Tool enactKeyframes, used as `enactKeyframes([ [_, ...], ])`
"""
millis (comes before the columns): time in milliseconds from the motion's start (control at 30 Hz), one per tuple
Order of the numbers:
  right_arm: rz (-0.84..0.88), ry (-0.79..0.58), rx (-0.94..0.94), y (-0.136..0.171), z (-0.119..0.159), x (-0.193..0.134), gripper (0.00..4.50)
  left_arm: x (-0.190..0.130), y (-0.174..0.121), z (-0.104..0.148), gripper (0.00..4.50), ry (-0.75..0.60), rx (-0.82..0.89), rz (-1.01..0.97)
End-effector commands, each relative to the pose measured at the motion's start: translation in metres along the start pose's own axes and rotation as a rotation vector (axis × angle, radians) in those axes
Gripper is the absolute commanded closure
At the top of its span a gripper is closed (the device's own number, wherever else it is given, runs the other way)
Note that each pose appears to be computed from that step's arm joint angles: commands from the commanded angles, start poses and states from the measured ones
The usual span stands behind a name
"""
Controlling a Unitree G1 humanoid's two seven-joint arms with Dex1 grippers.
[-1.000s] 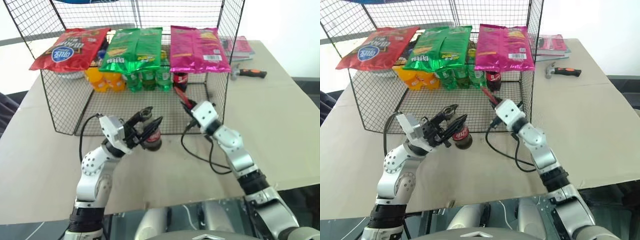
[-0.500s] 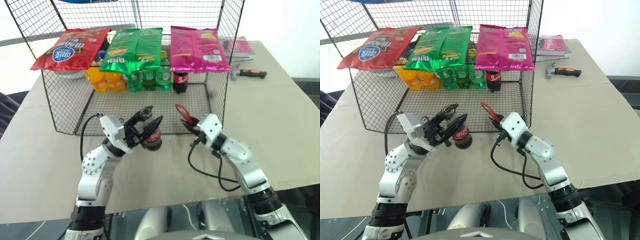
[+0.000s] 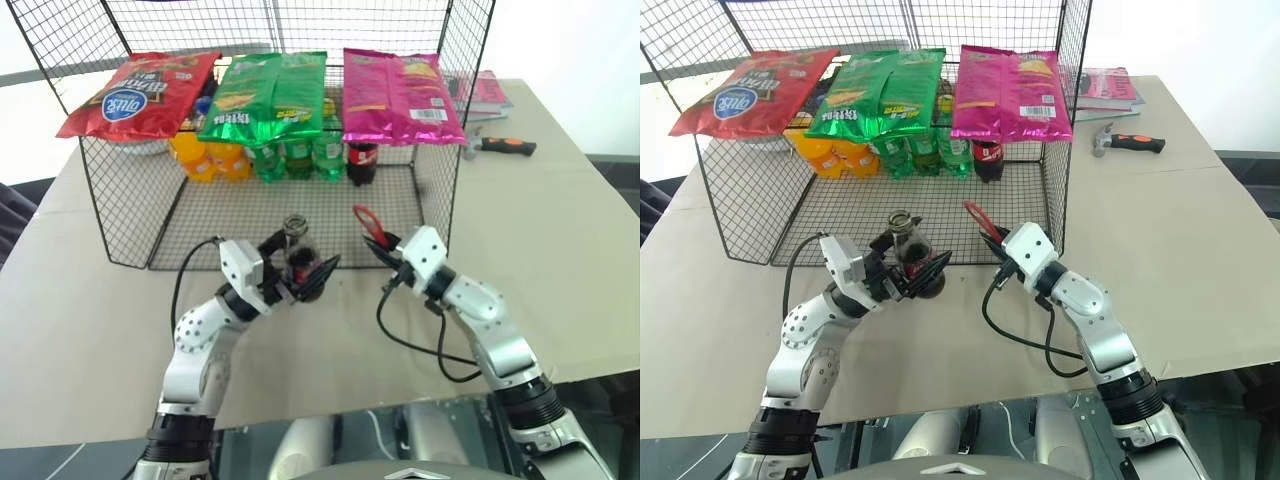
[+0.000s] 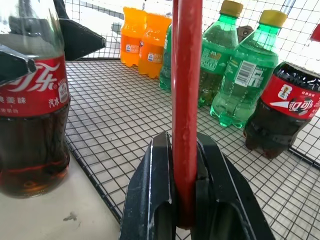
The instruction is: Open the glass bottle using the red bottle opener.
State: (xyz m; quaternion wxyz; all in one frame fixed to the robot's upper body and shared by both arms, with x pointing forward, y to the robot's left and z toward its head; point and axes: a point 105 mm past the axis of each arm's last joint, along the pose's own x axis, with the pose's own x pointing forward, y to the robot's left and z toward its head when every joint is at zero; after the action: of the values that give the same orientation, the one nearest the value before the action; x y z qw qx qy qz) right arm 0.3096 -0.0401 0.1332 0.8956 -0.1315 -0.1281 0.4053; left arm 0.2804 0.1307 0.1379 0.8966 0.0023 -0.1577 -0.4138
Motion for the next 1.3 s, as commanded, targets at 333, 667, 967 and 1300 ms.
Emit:
enactKeyframes([
  [333,0.075,0.080,0.263,0.005,0.001,-0.034,4.50,-0.043,-0.008,0.015,0.04,0.095,0.069,-0.002],
  [667,0.237,0.282,0.456,0.026,-0.008,-0.067,1.40,-0.076,-0.011,0.001,0.00,0.203,0.032,0.092],
  [967,0.256,0.402,0.332,0.004,-0.021,-0.102,0.06,-0.096,-0.005,-0.006,0.00,0.321,0.009,0.143],
  [1300,0.167,0.187,-0.072,-0.025,0.013,-0.077,0.06,-0.106,-0.002,-0.005,0.00,0.363,0.029,0.165],
])
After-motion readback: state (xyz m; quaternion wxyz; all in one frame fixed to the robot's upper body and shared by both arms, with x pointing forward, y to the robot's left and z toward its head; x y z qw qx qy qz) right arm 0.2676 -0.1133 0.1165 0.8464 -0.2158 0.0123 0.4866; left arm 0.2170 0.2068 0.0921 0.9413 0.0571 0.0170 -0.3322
